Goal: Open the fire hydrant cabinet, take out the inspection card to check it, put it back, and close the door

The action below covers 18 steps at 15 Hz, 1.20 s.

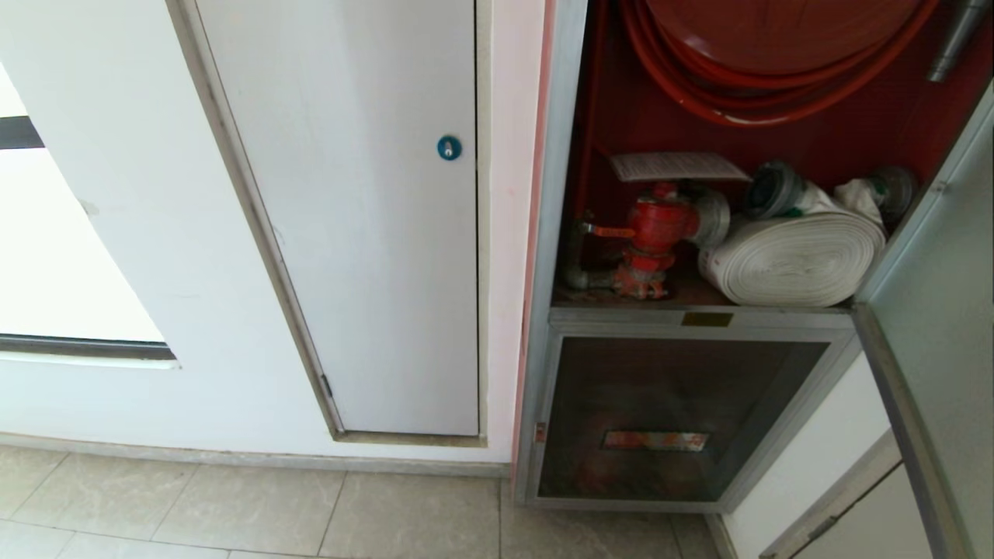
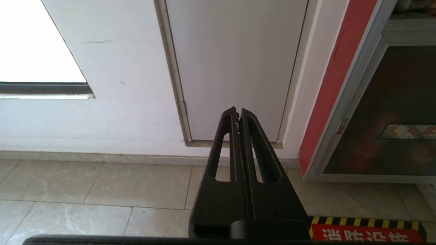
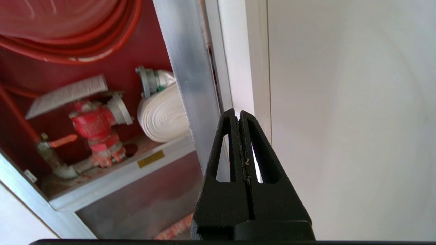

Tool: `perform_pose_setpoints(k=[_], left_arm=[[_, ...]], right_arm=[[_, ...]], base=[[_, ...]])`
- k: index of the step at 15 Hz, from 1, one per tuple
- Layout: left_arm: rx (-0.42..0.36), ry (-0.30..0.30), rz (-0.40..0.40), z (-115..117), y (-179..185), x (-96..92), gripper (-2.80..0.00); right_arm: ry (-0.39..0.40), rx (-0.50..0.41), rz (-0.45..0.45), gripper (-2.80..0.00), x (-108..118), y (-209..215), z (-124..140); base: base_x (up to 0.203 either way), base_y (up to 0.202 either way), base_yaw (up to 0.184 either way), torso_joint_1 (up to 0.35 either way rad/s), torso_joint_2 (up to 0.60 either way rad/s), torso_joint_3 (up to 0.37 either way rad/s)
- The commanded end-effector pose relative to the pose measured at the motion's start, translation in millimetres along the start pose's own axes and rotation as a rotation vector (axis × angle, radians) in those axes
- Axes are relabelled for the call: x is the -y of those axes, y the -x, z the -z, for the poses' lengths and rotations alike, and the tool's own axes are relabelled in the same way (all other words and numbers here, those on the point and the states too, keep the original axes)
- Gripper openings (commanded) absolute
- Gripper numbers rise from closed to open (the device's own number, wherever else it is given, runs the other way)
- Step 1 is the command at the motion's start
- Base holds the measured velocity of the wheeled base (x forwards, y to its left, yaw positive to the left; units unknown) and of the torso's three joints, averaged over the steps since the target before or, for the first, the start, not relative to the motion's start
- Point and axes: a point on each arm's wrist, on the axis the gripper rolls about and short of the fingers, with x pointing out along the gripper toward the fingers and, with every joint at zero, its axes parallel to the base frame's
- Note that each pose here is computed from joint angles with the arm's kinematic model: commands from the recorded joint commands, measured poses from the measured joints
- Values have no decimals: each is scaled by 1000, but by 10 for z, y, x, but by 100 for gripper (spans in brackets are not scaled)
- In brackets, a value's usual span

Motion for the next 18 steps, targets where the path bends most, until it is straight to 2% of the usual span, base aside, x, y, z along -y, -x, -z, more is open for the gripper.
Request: perform_pose_setpoints(k=[1, 5, 9, 10, 12, 15, 18], left_arm=[[-14, 0, 0, 38, -9, 1, -280], [-14, 0, 1, 38, -9, 1, -280], [-14, 0, 0, 38, -9, 1, -280], [-14, 0, 0, 38, -9, 1, -280], [-14, 0, 0, 38, -9, 1, -280], [-14, 0, 0, 38, -9, 1, -280], [-14, 0, 0, 38, -9, 1, -280]], right_arm=[[-11, 26, 6, -280, 32, 72, -6], [-1, 3, 35, -280, -15, -26, -15], [35, -35, 145, -280, -153, -280, -81], [41, -48, 148, -280, -180, -339, -84], [40, -73, 126, -280, -210, -416, -64], [33, -117, 20, -280, -251, -480, -33], [34, -143, -18, -280, -300, -589, -21]], base=[[0, 0, 0, 0, 0, 0], [0, 0, 0, 0, 0, 0], [0, 0, 0, 0, 0, 0], [0, 0, 0, 0, 0, 0], [0, 0, 0, 0, 0, 0], [0, 0, 0, 0, 0, 0], [0, 0, 0, 0, 0, 0]])
